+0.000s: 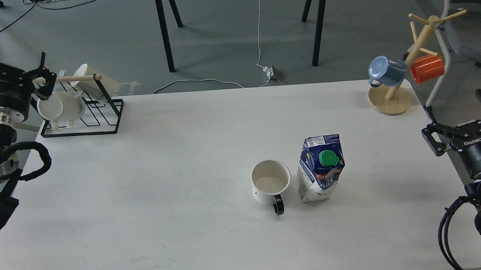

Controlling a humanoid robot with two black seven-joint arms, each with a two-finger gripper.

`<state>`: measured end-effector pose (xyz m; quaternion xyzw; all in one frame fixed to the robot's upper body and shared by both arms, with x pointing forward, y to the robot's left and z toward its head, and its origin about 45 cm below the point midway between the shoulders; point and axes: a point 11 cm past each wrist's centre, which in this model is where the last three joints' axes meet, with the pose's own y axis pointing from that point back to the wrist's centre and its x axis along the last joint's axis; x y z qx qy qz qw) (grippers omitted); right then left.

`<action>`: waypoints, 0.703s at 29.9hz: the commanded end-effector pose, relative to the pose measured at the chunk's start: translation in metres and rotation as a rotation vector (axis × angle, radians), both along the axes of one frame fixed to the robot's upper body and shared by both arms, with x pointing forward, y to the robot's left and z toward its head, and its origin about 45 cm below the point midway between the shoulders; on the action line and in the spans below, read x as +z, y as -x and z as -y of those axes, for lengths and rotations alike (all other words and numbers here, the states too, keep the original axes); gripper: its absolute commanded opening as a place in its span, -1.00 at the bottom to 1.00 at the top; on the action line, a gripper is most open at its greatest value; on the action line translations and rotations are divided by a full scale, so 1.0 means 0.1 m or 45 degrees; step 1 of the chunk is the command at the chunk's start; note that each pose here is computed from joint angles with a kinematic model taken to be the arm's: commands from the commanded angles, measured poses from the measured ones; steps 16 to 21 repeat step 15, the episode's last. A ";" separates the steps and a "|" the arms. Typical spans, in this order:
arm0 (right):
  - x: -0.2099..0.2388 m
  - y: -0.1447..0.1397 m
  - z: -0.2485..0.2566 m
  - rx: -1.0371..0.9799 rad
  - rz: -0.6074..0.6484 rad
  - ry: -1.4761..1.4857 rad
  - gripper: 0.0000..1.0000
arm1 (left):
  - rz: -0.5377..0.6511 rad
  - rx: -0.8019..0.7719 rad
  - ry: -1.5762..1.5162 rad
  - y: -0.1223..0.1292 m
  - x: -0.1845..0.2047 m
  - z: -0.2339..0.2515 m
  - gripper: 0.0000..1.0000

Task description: Place cup and milk with both arms

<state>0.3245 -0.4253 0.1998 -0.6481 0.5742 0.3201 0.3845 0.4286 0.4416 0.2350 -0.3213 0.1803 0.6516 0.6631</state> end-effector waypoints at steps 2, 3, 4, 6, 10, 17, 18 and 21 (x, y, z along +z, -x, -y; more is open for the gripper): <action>0.52 -0.70 -0.07 0.033 0.129 0.053 0.98 | 0.027 -0.070 0.020 -0.03 0.07 0.19 0.99; 0.64 -0.84 -0.12 0.046 0.155 0.067 0.98 | 0.032 -0.079 0.024 -0.03 0.09 0.21 0.99; 0.73 -0.96 -0.17 0.057 0.168 0.076 0.98 | 0.030 -0.084 0.025 -0.03 0.08 0.22 0.99; 0.83 -1.19 -0.21 0.051 0.163 0.103 0.98 | 0.034 -0.088 0.028 -0.04 0.10 0.23 0.99; 0.88 -1.55 -0.54 0.070 0.146 0.075 0.98 | 0.035 -0.090 0.033 -0.05 0.09 0.25 0.99; 0.88 -1.66 -0.83 0.128 0.135 0.075 0.98 | 0.054 -0.074 0.045 -0.05 0.13 0.21 0.99; 0.88 -1.66 -0.83 0.128 0.135 0.075 0.98 | 0.054 -0.074 0.045 -0.05 0.13 0.21 0.99; 0.88 -1.66 -0.83 0.128 0.135 0.075 0.98 | 0.054 -0.074 0.045 -0.05 0.13 0.21 0.99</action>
